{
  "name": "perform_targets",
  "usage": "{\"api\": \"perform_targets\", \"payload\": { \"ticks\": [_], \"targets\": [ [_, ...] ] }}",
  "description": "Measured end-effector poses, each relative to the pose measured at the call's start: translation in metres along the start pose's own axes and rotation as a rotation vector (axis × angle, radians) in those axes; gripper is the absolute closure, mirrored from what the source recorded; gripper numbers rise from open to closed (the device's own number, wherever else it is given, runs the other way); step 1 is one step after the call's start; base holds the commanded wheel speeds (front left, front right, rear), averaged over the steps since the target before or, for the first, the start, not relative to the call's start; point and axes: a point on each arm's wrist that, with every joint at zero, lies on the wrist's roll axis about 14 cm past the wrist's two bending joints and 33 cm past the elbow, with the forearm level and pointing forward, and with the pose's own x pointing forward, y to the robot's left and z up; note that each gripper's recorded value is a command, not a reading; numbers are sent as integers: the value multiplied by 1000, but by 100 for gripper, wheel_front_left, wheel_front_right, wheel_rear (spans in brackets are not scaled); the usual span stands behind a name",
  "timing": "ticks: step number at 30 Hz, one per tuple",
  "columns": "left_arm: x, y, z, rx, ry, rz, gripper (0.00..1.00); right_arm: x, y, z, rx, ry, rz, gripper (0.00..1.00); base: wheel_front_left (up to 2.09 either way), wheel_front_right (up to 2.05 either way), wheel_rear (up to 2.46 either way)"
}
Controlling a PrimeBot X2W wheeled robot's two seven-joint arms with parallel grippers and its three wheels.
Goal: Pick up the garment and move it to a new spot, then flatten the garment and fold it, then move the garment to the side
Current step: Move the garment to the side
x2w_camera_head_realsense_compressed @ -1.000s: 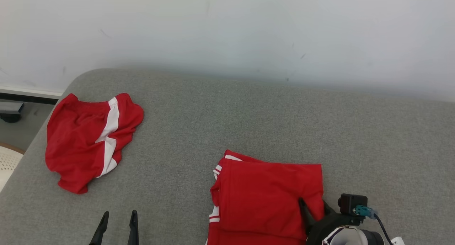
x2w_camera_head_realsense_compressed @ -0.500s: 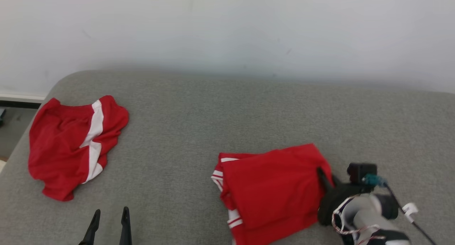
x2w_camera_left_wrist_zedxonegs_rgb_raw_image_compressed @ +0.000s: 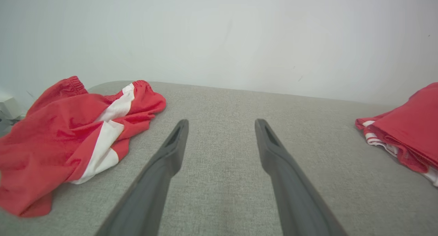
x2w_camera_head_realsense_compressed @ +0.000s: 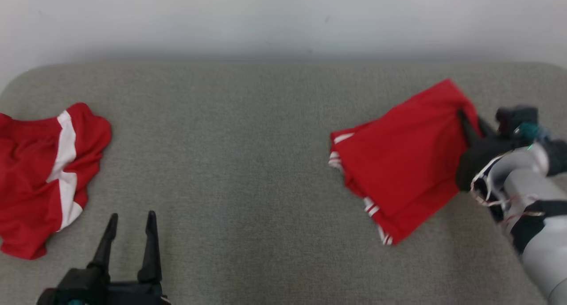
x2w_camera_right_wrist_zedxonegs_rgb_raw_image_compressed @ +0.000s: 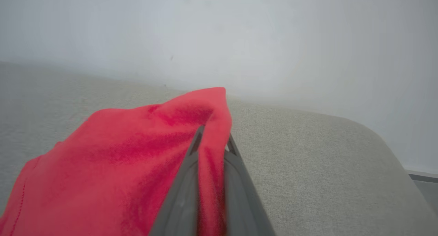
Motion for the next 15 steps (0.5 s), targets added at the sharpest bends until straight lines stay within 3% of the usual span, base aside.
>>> {"api": "perform_targets", "payload": {
  "ticks": [15],
  "targets": [
    [64,-9,-23,56,21,-94,0,23,-132,-12,-162,123,-225,100,0,0,0]
  ]
}}
